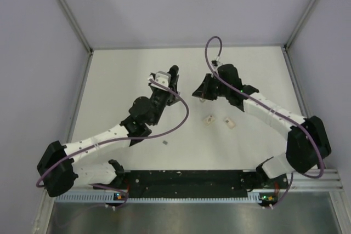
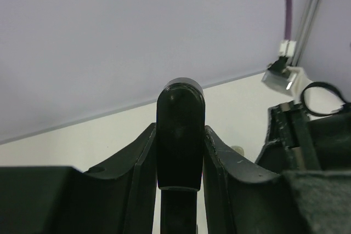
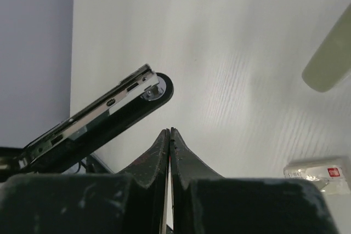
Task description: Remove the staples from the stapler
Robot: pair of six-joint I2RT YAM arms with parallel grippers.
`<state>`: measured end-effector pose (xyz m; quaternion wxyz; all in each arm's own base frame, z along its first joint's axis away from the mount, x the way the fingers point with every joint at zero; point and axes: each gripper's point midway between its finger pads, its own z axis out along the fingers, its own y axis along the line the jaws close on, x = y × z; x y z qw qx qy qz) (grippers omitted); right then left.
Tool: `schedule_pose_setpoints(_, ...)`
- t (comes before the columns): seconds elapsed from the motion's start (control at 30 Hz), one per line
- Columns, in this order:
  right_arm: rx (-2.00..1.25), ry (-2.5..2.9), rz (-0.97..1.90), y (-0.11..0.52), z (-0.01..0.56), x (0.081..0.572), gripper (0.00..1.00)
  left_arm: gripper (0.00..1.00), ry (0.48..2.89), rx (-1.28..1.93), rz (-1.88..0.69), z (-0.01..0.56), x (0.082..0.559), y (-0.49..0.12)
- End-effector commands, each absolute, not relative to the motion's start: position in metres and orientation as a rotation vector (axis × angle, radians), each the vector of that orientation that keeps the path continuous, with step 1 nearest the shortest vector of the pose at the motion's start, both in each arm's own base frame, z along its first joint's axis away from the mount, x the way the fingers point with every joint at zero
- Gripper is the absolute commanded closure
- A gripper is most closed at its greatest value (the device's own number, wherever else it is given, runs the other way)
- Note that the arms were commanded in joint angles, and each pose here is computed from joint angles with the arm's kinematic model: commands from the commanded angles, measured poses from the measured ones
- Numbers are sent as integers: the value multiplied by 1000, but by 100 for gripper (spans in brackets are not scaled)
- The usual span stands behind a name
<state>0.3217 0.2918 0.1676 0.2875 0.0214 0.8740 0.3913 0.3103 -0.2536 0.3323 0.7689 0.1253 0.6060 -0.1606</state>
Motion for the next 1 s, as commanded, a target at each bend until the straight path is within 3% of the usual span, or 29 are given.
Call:
schedule_pose_setpoints(0.0, -58, 2217, 957, 274, 217, 315, 100, 100, 1178, 199, -300, 372, 315, -243)
schedule_pose_setpoints(0.4, -81, 2237, 950, 254, 199, 280, 97, 100, 1198, 279, -76, 361, 414, -287)
schedule_pose_setpoints(0.7, -106, 2238, 935, 247, 194, 270, 96, 100, 1341, 215, -130, 324, 482, -281)
schedule_pose_setpoints(0.97, -123, 2230, 946, 246, 193, 265, 96, 100, 1478, 180, -238, 271, 495, -267)
